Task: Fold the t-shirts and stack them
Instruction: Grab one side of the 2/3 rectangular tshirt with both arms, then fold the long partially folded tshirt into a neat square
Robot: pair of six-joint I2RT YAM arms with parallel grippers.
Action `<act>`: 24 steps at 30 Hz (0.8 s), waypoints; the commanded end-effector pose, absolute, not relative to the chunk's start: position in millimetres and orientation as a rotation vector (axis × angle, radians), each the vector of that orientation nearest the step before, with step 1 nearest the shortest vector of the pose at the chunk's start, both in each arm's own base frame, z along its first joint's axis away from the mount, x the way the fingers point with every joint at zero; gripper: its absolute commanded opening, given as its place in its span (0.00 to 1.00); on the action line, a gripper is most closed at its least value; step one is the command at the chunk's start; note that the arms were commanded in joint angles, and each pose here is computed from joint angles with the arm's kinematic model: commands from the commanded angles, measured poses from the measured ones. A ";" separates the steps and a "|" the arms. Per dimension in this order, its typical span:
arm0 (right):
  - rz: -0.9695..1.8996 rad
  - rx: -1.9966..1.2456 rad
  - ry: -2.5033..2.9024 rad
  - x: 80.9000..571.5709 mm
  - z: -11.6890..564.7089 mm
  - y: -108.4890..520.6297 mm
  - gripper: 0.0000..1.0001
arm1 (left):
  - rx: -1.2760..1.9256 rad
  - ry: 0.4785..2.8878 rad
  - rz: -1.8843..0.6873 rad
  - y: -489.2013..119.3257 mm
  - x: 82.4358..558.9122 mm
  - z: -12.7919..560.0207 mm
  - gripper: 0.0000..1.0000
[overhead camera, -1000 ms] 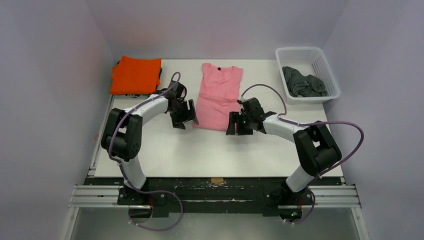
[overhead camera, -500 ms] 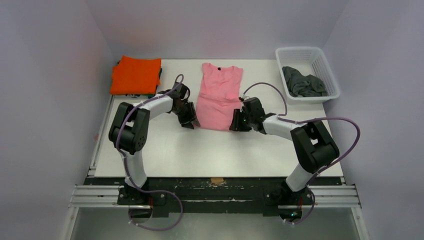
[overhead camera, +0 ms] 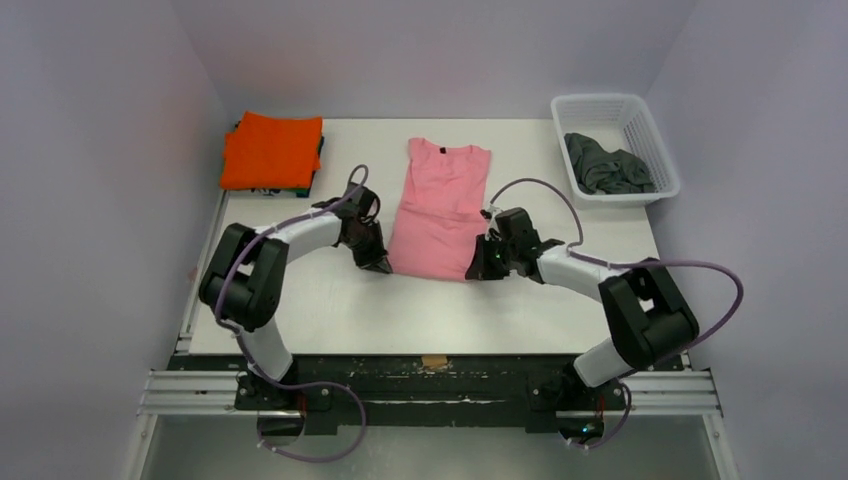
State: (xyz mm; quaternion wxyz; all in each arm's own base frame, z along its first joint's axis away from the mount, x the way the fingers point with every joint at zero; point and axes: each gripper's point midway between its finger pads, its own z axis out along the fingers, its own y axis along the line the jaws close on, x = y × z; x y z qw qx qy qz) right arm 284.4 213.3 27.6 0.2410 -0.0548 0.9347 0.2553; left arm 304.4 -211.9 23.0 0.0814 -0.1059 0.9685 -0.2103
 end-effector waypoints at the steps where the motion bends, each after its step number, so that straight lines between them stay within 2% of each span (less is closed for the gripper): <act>1: 0.870 -0.261 2.640 218.8 52.5 215.2 0.00 | -0.262 2.853 -0.648 -202.5 256.3 56.1 0.00; 5: 1.043 -0.295 2.652 175.3 89.5 216.0 0.00 | -0.196 2.762 -0.663 -194.8 215.6 103.1 0.00; 10: 1.095 -0.329 2.519 175.1 151.1 218.5 0.00 | -0.118 2.574 -0.812 -201.8 208.8 172.0 0.00; 15: 0.998 -0.244 2.446 215.5 172.4 206.3 0.00 | -0.126 2.514 -0.710 -192.5 239.7 196.6 0.00; 24: 1.056 -0.139 2.260 314.2 204.8 198.3 0.00 | -0.200 2.448 -0.729 -201.0 341.7 215.1 0.00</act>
